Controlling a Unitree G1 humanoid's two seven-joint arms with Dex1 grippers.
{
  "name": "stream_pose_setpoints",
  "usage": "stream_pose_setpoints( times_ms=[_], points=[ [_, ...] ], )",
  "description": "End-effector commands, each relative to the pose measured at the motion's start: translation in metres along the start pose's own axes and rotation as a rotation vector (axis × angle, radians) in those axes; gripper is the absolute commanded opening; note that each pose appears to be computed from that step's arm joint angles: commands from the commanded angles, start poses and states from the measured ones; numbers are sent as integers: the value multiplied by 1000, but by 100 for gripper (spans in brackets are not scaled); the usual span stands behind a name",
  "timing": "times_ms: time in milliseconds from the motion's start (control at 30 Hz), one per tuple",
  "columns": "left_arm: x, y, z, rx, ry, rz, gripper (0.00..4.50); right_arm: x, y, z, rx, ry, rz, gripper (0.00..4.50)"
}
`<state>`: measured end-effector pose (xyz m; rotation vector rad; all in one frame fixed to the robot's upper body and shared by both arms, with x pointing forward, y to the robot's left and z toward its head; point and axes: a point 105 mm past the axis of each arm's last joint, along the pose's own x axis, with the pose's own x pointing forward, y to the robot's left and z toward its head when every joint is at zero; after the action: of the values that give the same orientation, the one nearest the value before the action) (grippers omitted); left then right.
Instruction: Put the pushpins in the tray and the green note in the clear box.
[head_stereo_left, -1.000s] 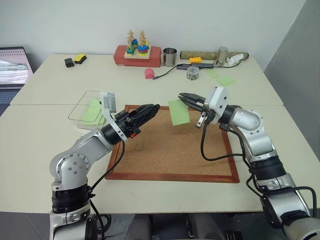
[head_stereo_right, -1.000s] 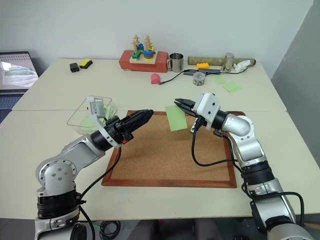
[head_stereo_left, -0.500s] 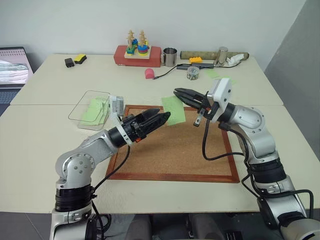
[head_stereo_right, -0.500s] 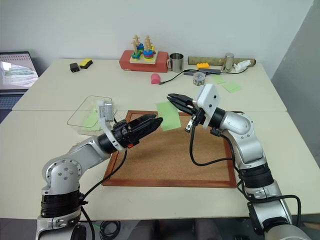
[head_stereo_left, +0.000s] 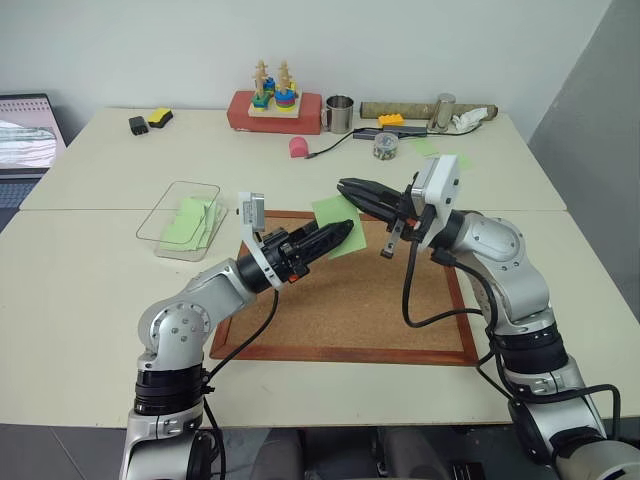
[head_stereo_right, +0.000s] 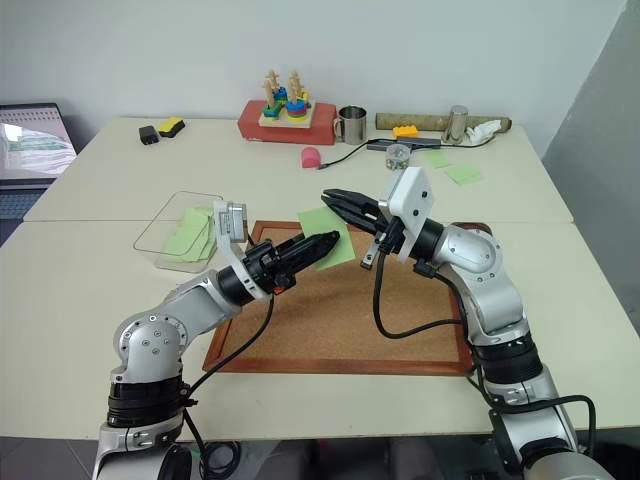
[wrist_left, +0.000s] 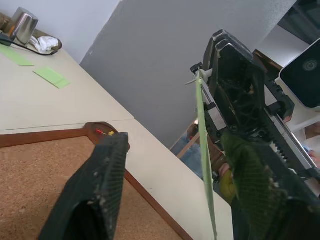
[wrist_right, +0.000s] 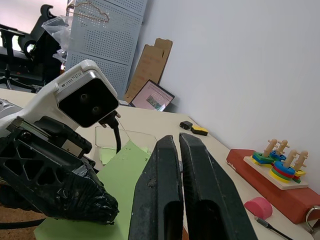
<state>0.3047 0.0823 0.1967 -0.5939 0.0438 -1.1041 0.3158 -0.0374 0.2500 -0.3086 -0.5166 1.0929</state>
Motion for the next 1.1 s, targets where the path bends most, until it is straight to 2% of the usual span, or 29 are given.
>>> stream_pose_setpoints(
  times_ms=[33, 367, 467, 667, 833, 933, 967, 1033, 1100],
  points=[
    [3, -8, 5, 34, -19, -30, 201, 1, -1, 10, -31, -31, -11, 0],
    [1, -7, 4, 50, -2, -22, 3, 1, -3, 7, -40, -23, -22, 0],
    [-1, 3, 6, 68, -10, 31, 3, 0, -4, 6, -41, -11, -28, 0],
    [-7, 52, 16, 66, -57, 305, 3, -5, -11, 5, -32, -4, -74, 0],
    [-14, 71, 17, 65, -66, 394, 3, -10, -20, -1, -29, 14, -128, 0],
    [-8, 60, 18, 87, -50, 335, 3, -19, -34, -11, -2, 46, -210, 0],
    [-4, 51, 16, 119, -21, 293, 3, -28, -46, -24, 6, 102, -272, 0],
    [10, 20, 6, 353, 122, 154, 3, -65, -75, -66, 23, 304, -441, 0],
    [18, 3, -5, 529, 215, 66, 3, -92, -91, -87, 50, 413, -542, 0]
  ],
)
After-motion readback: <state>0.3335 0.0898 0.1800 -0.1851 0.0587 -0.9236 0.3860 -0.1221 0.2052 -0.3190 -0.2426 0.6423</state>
